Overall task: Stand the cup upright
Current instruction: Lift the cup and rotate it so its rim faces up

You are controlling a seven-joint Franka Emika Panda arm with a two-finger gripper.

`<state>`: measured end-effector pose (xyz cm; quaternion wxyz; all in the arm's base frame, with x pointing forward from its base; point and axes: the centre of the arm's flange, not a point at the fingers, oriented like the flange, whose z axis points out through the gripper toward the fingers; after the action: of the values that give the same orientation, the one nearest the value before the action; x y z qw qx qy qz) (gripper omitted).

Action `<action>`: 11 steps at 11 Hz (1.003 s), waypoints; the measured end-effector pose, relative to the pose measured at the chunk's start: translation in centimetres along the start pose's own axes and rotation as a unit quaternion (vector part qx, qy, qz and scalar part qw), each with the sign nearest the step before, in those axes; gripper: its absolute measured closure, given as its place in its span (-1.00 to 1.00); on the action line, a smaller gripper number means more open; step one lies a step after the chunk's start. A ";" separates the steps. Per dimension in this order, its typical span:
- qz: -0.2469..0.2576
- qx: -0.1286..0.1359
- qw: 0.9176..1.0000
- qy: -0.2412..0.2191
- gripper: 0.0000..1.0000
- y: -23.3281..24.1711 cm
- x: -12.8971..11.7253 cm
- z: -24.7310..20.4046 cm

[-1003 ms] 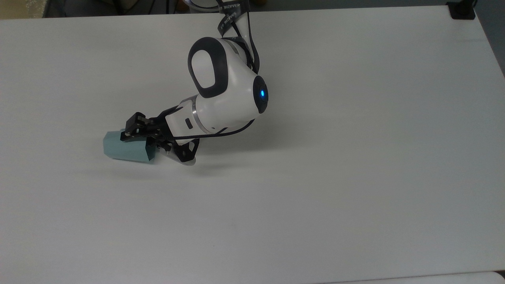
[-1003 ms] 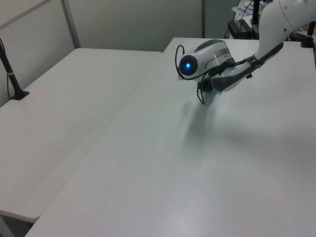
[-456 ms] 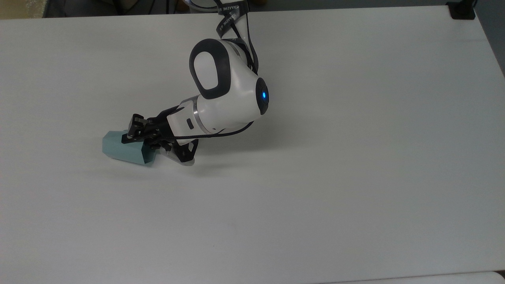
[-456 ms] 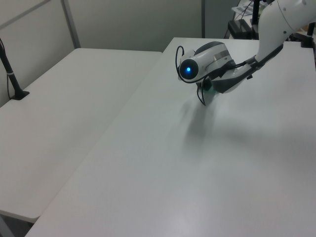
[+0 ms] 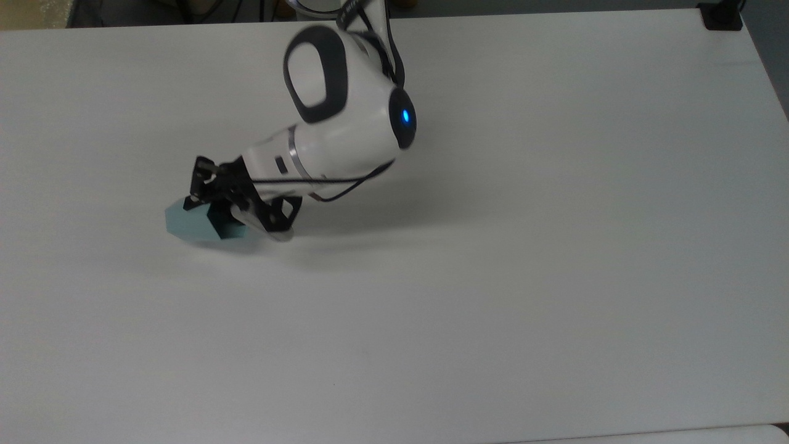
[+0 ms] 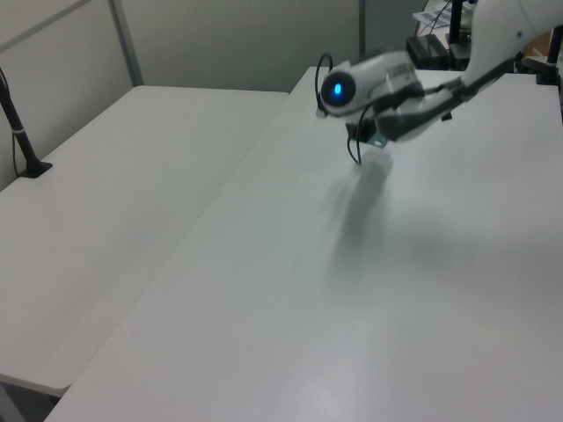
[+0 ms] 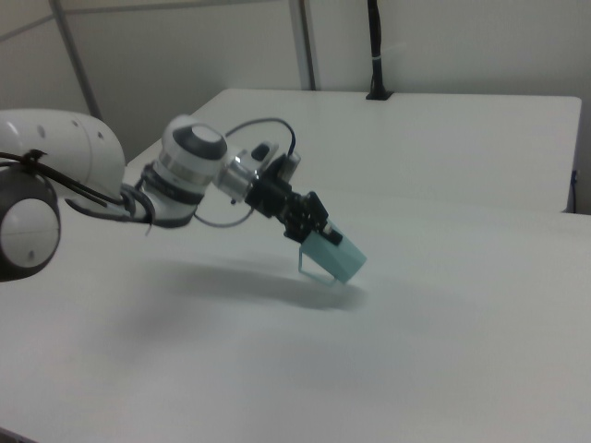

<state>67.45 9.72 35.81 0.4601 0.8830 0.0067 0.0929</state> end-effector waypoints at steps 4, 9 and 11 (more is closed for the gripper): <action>0.082 0.167 0.981 -0.059 0.81 10.6 -1.5 -2.9; 0.147 0.427 0.889 -0.079 0.81 12.6 -8.2 -5.5; 0.168 0.478 0.857 -0.094 0.81 11.9 -9.9 -5.6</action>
<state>55.88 6.39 47.07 -0.0422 0.9866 -0.1413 0.0702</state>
